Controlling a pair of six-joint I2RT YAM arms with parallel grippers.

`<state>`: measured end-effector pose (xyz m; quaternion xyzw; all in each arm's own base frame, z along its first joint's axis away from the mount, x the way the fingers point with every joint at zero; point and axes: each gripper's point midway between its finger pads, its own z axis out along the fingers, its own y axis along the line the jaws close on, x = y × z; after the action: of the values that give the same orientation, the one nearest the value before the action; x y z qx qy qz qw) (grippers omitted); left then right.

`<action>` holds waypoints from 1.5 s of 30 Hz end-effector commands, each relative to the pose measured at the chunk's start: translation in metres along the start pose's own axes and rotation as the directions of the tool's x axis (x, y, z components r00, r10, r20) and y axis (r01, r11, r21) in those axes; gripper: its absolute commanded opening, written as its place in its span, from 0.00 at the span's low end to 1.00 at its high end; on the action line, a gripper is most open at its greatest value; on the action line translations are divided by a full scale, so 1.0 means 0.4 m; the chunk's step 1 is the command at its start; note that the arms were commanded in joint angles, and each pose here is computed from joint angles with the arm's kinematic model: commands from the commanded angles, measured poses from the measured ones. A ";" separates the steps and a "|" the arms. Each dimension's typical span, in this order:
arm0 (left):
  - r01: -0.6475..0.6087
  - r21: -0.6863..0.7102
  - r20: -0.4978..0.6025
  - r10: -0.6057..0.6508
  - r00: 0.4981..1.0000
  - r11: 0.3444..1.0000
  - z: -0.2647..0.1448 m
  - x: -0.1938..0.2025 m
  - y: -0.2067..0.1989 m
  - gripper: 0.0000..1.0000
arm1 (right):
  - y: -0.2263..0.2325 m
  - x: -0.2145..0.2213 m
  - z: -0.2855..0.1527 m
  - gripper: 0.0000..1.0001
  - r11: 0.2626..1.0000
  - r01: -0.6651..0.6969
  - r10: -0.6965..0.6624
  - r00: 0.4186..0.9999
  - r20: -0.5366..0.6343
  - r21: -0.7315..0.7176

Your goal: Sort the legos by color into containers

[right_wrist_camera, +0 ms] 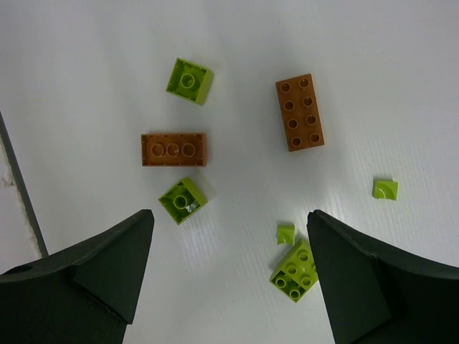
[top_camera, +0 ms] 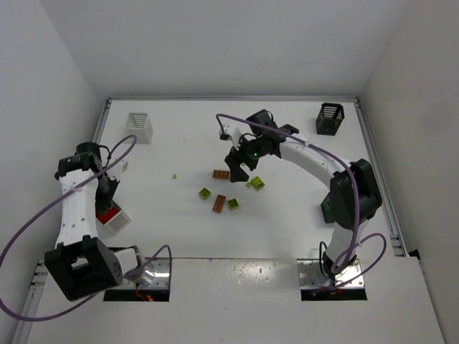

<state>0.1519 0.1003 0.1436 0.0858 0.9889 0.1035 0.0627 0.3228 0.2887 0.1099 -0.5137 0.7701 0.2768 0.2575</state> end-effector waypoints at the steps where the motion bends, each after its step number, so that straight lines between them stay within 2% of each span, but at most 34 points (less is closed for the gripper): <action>1: 0.006 -0.036 0.048 -0.004 0.999 0.999 -0.001 -0.034 0.045 0.07 | 0.005 -0.045 -0.035 0.88 0.999 0.051 -0.051 0.997 0.061 0.011; 4: 0.014 -0.029 0.033 -0.013 0.999 0.999 0.019 -0.044 0.055 0.07 | 0.001 -0.046 -0.030 0.88 0.999 0.041 -0.041 0.997 0.060 0.010; 7: 0.024 -0.010 0.064 -0.023 0.998 1.000 0.015 -0.078 0.060 0.09 | 0.001 -0.046 -0.030 0.88 0.999 0.041 -0.041 0.997 0.060 0.010; 11: 0.023 -0.002 0.068 -0.023 0.997 1.000 0.022 -0.091 0.063 0.19 | -0.007 -0.058 -0.027 0.88 0.999 0.041 -0.041 0.997 0.060 0.010; 12: 0.021 0.014 0.066 -0.022 0.998 1.000 0.028 -0.089 0.054 0.26 | -0.010 -0.057 -0.028 0.88 0.999 0.040 -0.041 0.998 0.056 0.018; 13: 0.021 0.014 0.066 -0.022 0.998 1.000 0.028 -0.089 0.054 0.29 | -0.012 -0.066 -0.031 0.88 0.999 0.045 -0.046 0.997 0.063 0.022; 21: -0.010 0.005 0.041 0.010 0.999 1.000 0.039 -0.068 0.052 0.47 | -0.019 -0.073 -0.027 0.88 0.998 0.050 -0.051 0.996 0.070 0.025; 24: -0.007 -0.011 0.065 0.007 0.998 1.000 0.024 -0.073 0.058 0.48 | -0.021 -0.073 -0.025 0.88 0.999 0.046 -0.047 0.997 0.064 0.022; 27: -0.025 0.003 0.150 0.024 0.988 1.000 -0.014 -0.103 0.053 0.48 | -0.027 -0.086 -0.025 0.88 0.998 0.051 -0.053 0.996 0.072 0.027; 30: -0.101 0.091 0.285 0.072 0.956 0.991 -0.052 -0.148 0.007 0.49 | -0.027 -0.073 -0.010 0.88 1.000 0.004 -0.005 0.998 0.058 0.016; 32: -0.128 0.118 0.336 0.081 0.938 0.985 -0.063 -0.172 -0.005 0.49 | -0.033 -0.061 0.002 0.88 0.999 -0.022 0.021 0.999 0.049 0.023; 33: -0.173 0.151 0.401 0.099 0.911 0.973 -0.085 -0.206 -0.020 0.50 | -0.039 -0.060 0.008 0.88 0.999 -0.037 0.035 0.998 0.057 0.035; 34: -0.200 0.198 0.412 0.104 0.905 0.959 -0.085 -0.222 -0.035 0.50 | -0.043 -0.054 0.012 0.87 0.998 -0.046 0.044 0.998 0.055 0.045; 36: -0.311 0.278 0.469 0.154 0.870 0.909 -0.110 -0.251 -0.076 0.50 | -0.053 -0.057 0.019 0.87 0.997 -0.056 0.052 0.997 0.061 0.057; 37: -0.378 0.316 0.547 0.158 0.822 0.870 -0.150 -0.296 -0.110 0.50 | -0.058 -0.045 0.030 0.87 0.995 -0.077 0.074 0.996 0.048 0.060; 38: -0.405 0.349 0.559 0.159 0.814 0.845 -0.149 -0.320 -0.129 0.50 | -0.065 -0.050 0.030 0.87 0.995 -0.071 0.067 0.996 0.056 0.073; 41: -0.503 0.327 0.644 0.200 0.738 0.800 -0.191 -0.398 -0.187 0.50 | -0.080 -0.027 0.062 0.88 0.996 -0.048 0.045 0.998 0.041 0.069; 42: -0.510 0.331 0.661 0.191 0.726 0.794 -0.192 -0.424 -0.202 0.50 | -0.076 -0.018 0.079 0.88 0.998 -0.001 -0.001 1.000 0.024 0.058; 45: -0.558 0.323 0.712 0.191 0.676 0.765 -0.223 -0.457 -0.242 0.50 | -0.106 -0.001 0.123 0.91 0.996 0.029 -0.029 1.000 -0.001 0.084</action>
<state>0.2891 -0.0166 0.2003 0.3153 0.8918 -0.1507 0.2875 0.3536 0.3026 0.0853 -0.4938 0.7853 0.2601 0.2679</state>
